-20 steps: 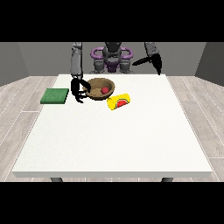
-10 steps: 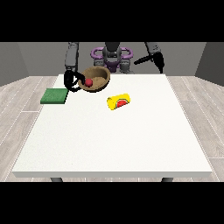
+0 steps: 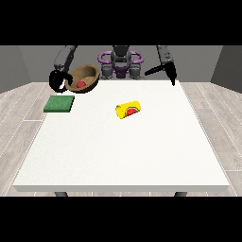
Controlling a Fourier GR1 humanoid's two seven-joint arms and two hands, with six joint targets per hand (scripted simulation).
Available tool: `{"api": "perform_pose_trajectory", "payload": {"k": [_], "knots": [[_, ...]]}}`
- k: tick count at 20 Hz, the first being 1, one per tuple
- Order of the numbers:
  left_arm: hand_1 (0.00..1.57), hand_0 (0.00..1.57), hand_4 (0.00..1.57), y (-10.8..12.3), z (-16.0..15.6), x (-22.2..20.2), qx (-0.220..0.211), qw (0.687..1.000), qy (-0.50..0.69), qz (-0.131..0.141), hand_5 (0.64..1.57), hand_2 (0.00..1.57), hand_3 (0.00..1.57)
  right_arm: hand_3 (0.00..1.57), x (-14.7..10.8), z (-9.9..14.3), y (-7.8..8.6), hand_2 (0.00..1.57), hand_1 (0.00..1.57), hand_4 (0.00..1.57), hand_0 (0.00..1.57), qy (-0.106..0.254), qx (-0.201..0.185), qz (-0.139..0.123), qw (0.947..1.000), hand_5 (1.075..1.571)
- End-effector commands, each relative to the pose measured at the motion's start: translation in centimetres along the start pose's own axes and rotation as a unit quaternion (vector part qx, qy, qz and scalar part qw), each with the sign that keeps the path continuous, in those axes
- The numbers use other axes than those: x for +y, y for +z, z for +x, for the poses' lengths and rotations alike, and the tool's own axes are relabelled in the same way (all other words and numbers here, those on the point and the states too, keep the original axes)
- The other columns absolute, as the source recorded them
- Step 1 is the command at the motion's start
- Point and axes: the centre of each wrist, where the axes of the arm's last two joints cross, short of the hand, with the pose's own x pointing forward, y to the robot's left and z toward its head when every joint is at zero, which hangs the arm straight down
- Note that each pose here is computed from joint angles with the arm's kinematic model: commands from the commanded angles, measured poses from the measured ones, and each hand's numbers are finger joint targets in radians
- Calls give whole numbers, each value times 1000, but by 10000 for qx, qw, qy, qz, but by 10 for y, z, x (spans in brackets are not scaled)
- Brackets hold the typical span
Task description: Pick the cup and pour the ball into the bowl, then pick the bowl and place it on the pad
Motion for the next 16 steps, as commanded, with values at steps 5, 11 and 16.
{"api": "perform_pose_trajectory", "payload": {"k": [5,11,16], "knots": [[0,0,0,1,5,-28,-517,9985,24,165,1566,0,0,1571,-70,22,13,1571,1571,1078,1571,-549,-424,-46,9976,1559],[0,0,0,-21,70,-51,-1570,9875,-83,56,1565,0,0,1402,-140,53,32,1571,1571,1034,1571,-812,-1221,-432,9882,1561],[0,0,0,-20,95,-39,-2006,9792,-211,224,1563,0,0,351,-169,54,47,1571,1571,1024,1571,-447,-1735,-727,9811,1569]]}}
